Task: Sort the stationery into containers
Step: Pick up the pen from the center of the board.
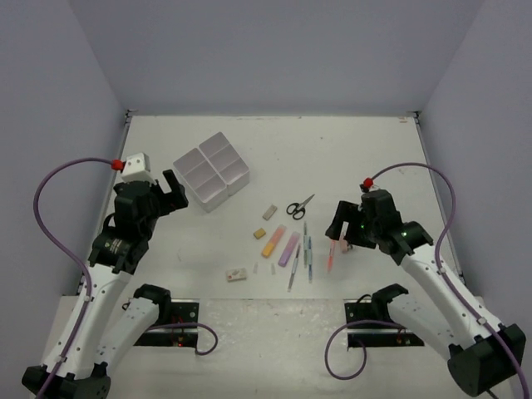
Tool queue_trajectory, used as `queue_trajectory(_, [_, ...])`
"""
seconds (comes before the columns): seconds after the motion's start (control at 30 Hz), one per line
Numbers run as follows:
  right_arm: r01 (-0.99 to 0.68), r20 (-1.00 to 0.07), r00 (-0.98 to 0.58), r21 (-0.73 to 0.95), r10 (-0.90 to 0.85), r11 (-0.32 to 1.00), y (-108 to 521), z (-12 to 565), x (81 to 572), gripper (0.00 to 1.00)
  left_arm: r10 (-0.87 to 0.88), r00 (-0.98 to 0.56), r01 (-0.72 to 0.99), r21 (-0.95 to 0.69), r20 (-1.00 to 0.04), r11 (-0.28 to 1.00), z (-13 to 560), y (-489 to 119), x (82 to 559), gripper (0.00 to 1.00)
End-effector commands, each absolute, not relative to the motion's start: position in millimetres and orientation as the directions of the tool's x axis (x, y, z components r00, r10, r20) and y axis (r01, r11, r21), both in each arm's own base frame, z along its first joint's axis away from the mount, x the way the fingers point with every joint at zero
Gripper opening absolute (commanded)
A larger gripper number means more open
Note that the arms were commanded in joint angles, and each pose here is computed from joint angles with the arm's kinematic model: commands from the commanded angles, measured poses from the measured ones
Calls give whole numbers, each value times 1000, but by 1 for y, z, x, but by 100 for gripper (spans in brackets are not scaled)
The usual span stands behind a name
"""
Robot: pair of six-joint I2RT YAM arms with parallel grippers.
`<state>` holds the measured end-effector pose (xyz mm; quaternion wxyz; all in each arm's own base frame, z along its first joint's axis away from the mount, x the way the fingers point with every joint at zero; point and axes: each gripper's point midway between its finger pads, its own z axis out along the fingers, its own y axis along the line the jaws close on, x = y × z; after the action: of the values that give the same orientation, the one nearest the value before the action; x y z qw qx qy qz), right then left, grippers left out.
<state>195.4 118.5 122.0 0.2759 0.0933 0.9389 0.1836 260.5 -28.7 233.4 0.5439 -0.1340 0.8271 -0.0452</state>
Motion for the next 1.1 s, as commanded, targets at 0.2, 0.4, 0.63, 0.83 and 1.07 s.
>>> queue_trajectory(0.2, [129, -475, -840, 292, 261, 948, 135, 98, 207, 76, -260, -368, -123, -230, -893, 965, 239, -37, 264, 100])
queue_trajectory(0.4, [156, -438, -861, 253, 256, 955, 137, 78, 211, 62, -256, -368, -89, -240, -894, 967, 241, -43, 264, 100])
queue_trajectory(0.63, [194, -417, -870, 200, 262, 961, 133, 59, 214, 53, -254, -360, -76, -243, -898, 967, 243, -44, 262, 100])
queue_trajectory(0.83, [229, -409, -877, 111, 254, 967, 122, 45, 216, 53, -253, -354, -63, -247, -900, 967, 245, -46, 261, 100])
queue_trajectory(1.07, [222, -358, -905, 60, 229, 973, 121, 28, 214, 48, -253, -351, -58, -248, -902, 967, 246, -47, 260, 100])
